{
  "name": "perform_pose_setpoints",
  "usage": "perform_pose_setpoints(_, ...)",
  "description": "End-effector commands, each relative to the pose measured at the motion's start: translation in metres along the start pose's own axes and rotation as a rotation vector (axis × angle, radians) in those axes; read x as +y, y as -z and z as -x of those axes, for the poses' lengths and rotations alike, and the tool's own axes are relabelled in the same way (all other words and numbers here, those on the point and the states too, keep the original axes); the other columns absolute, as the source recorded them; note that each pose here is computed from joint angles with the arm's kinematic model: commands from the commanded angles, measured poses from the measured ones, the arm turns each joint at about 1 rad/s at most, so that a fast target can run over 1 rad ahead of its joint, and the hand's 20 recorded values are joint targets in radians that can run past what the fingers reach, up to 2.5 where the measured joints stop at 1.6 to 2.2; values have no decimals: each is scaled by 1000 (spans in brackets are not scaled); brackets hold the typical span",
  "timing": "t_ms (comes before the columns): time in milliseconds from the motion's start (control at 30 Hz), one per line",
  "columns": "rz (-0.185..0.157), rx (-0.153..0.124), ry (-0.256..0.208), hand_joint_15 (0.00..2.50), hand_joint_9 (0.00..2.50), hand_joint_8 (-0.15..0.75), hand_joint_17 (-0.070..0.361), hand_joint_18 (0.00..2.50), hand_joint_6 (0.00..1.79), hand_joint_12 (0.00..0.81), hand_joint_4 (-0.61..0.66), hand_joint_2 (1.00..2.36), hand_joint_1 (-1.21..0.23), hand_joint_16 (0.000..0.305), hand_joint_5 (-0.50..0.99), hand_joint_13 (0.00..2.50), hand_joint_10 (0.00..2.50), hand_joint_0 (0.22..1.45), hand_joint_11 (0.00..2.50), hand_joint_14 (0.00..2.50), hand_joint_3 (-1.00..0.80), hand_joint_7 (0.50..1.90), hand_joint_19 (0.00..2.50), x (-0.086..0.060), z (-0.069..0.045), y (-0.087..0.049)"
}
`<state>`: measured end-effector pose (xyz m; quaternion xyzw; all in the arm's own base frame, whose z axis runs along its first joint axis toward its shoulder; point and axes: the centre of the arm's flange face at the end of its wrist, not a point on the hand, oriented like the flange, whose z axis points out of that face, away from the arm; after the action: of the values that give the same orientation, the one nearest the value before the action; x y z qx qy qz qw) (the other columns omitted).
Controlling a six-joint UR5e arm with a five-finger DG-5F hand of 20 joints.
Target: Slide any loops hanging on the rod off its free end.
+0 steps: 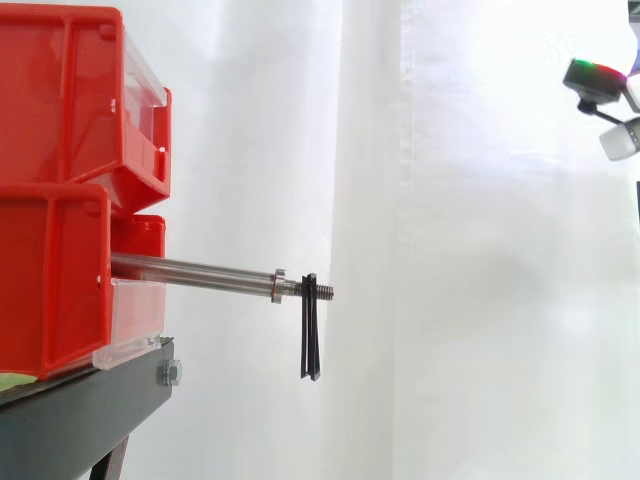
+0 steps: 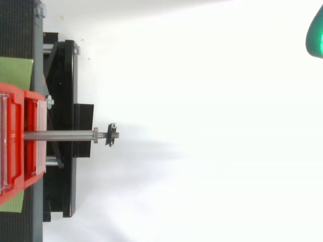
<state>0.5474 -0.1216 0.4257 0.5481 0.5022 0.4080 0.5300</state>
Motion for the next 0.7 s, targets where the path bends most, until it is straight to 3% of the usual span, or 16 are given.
perform_pose_setpoints(0, -12, 5, 3, 87, 668, 281, 102, 552, 503, 310, 228, 1000, -485, 45, -196, 541, 8, 573, 261, 4, -496, 824, 403, -1, -2, 1)
perform_pose_setpoints(100, -15, 5, 7, 91, 669, 281, 101, 547, 503, 311, 230, 1000, -484, 45, -197, 541, 8, 573, 261, 3, -495, 823, 403, -3, -4, -1)
perform_pose_setpoints(200, -34, 10, 33, 87, 668, 284, 101, 546, 503, 311, 228, 1000, -483, 45, -197, 539, 8, 574, 260, 3, -496, 824, 412, -19, -7, -1)
perform_pose_setpoints(233, -13, 5, 45, 80, 667, 281, 101, 544, 503, 311, 227, 1000, -483, 45, -197, 540, 8, 574, 261, 3, -497, 823, 412, -30, -10, -6)
perform_pose_setpoints(333, 67, -32, 33, 90, 664, 280, 101, 542, 503, 310, 229, 1000, -483, 45, -197, 539, 8, 574, 253, 3, -497, 823, 414, -43, -14, -21)
perform_pose_setpoints(400, 95, -48, 23, 85, 664, 281, 101, 543, 503, 310, 228, 1000, -483, 45, -197, 540, 8, 574, 260, 1, -498, 824, 412, -48, -16, -29)
perform_pose_setpoints(500, 80, -50, 29, 78, 661, 281, 101, 542, 503, 312, 225, 1000, -482, 45, -197, 529, 8, 574, 251, 3, -497, 821, 412, -58, -21, -35)
perform_pose_setpoints(567, 64, -49, 34, 0, 573, 262, 105, 526, 503, 322, 196, 1000, -513, 47, -207, 383, 7, 560, 205, 0, -500, 811, 383, -66, -25, -39)
perform_pose_setpoints(667, 19, -33, 45, 0, 527, 263, 112, 385, 503, 329, 167, 1000, -568, 50, -221, 235, 5, 510, 160, 0, -500, 778, 300, -104, -37, -58)
